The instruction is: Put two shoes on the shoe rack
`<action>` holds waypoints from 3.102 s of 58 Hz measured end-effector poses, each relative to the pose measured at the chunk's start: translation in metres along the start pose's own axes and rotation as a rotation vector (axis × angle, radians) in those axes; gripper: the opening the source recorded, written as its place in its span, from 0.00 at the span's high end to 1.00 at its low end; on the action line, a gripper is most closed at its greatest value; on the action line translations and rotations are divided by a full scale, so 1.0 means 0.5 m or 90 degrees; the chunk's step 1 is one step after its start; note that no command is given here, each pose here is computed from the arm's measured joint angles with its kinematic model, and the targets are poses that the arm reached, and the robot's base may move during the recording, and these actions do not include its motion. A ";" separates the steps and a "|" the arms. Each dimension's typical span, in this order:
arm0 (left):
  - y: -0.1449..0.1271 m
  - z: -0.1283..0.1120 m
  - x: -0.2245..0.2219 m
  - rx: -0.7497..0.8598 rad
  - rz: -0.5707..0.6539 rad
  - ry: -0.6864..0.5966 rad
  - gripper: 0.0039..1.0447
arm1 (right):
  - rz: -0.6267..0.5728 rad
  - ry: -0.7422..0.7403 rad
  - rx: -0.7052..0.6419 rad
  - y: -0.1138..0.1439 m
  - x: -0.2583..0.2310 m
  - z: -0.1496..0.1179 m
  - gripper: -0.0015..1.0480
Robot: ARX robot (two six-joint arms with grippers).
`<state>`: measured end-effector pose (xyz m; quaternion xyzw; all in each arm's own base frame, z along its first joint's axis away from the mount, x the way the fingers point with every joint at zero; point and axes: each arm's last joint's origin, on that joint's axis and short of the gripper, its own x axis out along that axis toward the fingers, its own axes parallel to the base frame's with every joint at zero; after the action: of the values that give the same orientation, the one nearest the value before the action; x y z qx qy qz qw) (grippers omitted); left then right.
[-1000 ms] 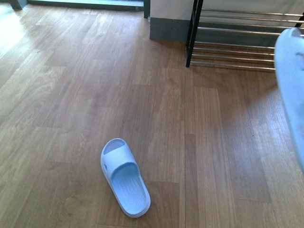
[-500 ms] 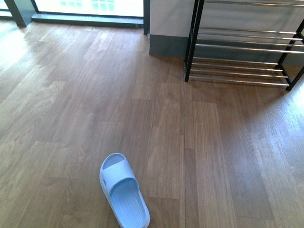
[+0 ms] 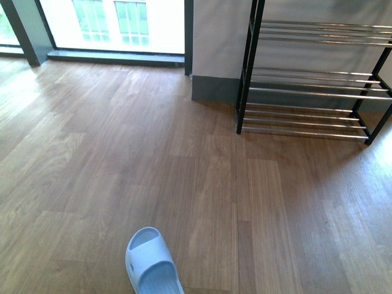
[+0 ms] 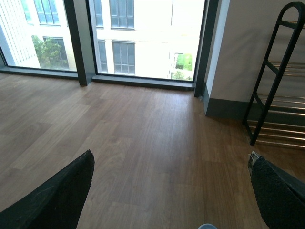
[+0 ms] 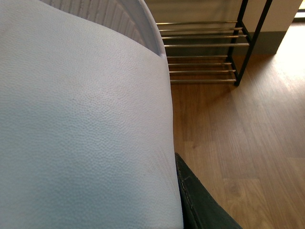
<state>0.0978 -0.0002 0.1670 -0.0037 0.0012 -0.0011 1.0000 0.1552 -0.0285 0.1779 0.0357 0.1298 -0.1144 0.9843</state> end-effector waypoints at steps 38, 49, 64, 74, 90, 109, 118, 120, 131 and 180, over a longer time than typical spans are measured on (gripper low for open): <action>0.000 0.000 0.000 0.000 0.000 0.000 0.09 | 0.000 0.000 0.000 0.000 0.000 0.000 0.99; 0.000 0.000 0.000 0.000 0.000 0.000 0.09 | 0.000 0.000 0.000 0.000 0.000 0.000 0.99; 0.000 0.000 0.000 0.000 0.000 0.000 0.09 | 0.000 0.000 0.000 0.000 0.000 0.000 0.99; 0.000 0.000 0.000 0.000 0.000 0.000 0.09 | 0.000 0.000 0.000 0.000 0.000 0.000 0.99; -0.025 -0.005 0.064 -0.079 0.080 0.141 0.09 | 0.001 0.000 0.000 0.000 0.000 0.000 0.99; -0.120 -0.158 0.286 0.097 -0.123 0.442 0.09 | 0.000 0.000 0.000 0.000 0.000 0.000 0.99; -0.147 -0.283 0.364 0.180 -0.145 0.573 0.09 | 0.001 0.000 0.000 0.000 0.000 0.000 0.99; -0.151 -0.307 0.377 0.197 -0.146 0.593 0.09 | 0.001 0.000 0.000 0.000 0.000 0.000 0.99; -0.187 -0.400 0.418 0.272 -0.181 0.661 0.09 | 0.001 0.000 0.000 0.000 0.000 0.000 0.99; -0.315 -0.603 0.485 0.454 -0.215 0.770 0.09 | 0.001 0.000 0.000 0.000 0.000 0.000 0.99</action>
<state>0.3391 -0.1605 -0.1339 0.3242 0.5533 -0.1576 0.7509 0.1552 -0.0282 0.1777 0.0356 0.1300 -0.1139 0.9843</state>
